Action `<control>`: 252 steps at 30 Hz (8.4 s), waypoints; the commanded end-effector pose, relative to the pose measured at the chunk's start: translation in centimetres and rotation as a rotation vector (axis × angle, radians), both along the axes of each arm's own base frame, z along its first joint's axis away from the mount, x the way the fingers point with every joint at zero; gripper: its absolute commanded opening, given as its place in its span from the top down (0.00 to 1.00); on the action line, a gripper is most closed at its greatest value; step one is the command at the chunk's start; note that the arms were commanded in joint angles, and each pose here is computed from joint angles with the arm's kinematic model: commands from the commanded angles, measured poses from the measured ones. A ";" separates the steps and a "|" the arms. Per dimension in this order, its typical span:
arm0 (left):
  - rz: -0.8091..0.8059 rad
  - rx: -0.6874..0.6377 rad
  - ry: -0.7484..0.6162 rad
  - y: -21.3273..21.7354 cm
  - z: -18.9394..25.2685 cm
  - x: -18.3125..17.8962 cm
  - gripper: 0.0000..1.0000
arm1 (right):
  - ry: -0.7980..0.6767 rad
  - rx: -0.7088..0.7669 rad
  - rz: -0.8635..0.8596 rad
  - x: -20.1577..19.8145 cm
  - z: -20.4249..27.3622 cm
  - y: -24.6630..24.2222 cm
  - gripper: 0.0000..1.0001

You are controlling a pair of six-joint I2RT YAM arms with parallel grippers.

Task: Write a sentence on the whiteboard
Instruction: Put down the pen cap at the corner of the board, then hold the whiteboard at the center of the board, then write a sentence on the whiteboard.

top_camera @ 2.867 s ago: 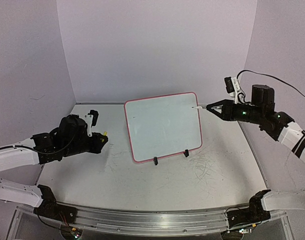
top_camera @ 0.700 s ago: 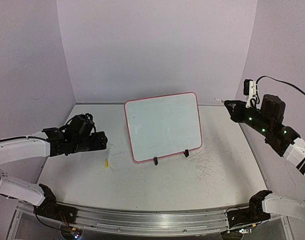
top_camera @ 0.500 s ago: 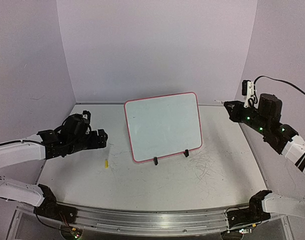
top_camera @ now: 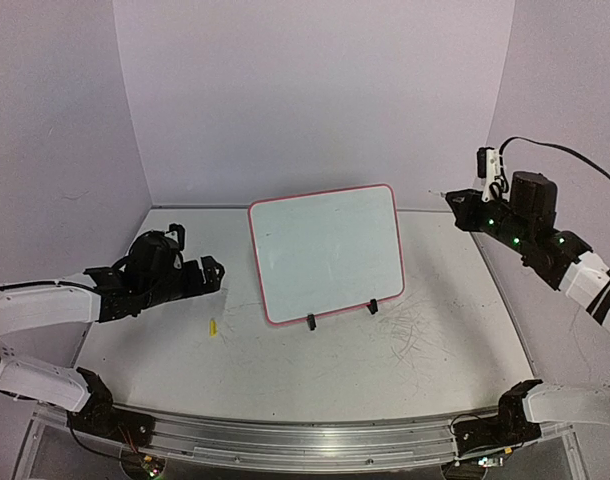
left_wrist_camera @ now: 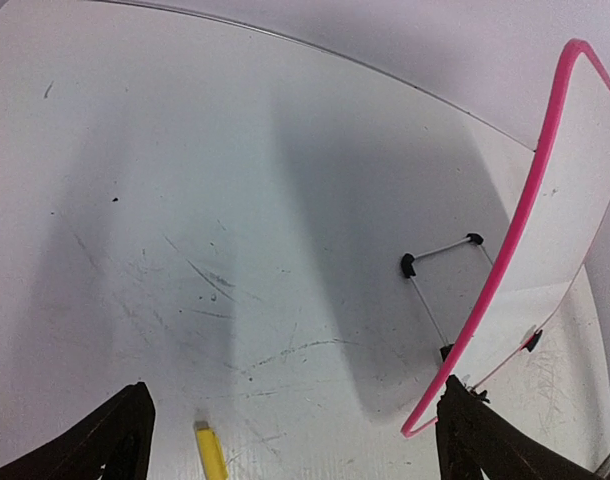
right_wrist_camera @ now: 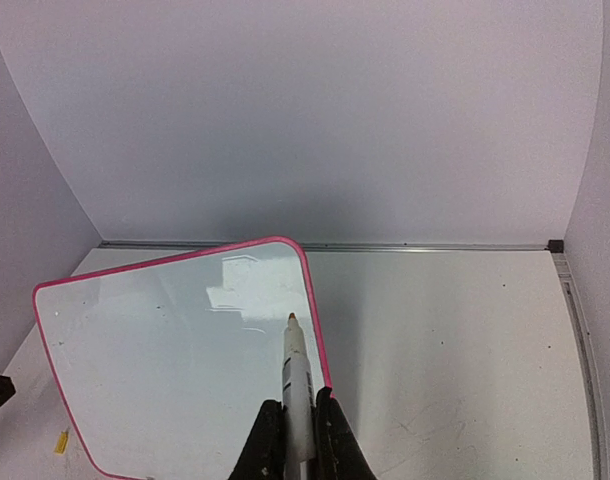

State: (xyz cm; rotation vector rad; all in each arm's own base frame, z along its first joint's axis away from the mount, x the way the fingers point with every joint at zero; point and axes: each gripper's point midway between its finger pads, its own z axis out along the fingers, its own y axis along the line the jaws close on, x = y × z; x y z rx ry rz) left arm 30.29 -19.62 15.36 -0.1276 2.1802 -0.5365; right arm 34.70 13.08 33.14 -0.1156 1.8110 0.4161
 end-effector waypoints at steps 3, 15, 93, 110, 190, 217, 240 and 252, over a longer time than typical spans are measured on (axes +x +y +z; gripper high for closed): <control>-0.094 -0.200 -0.129 -2.4 4.5 1.2 0.01 | -0.035 0.010 0.125 -0.6 1.4 2.0 1.00; -0.233 -0.343 -0.198 -4.1 5.5 1.0 0.02 | -0.028 0.043 0.284 -1.8 1.1 5.0 1.00; -0.739 -0.430 -0.231 -12.4 2.7 5.7 0.82 | -0.097 -0.319 0.582 -1.1 -2.8 31.4 1.00; -0.751 -0.387 -0.240 -12.1 1.5 5.3 1.00 | -0.050 -0.358 0.524 -0.9 -5.4 32.4 1.00; -0.798 -0.306 -0.160 -13.5 -3.0 2.2 1.00 | -0.018 -0.401 0.464 -1.1 -8.7 33.8 1.00; -0.804 -0.294 -0.165 -13.6 -2.6 2.1 1.00 | 0.016 -0.429 0.420 -0.9 -10.4 32.7 1.00; -0.804 -0.285 -0.163 -13.6 -2.4 2.1 1.00 | 0.040 -0.439 0.394 -1.5 -10.9 30.9 1.00; -0.806 -0.281 -0.156 -13.8 -2.7 2.1 1.00 | 0.017 -0.389 0.437 -2.3 -8.9 31.1 1.00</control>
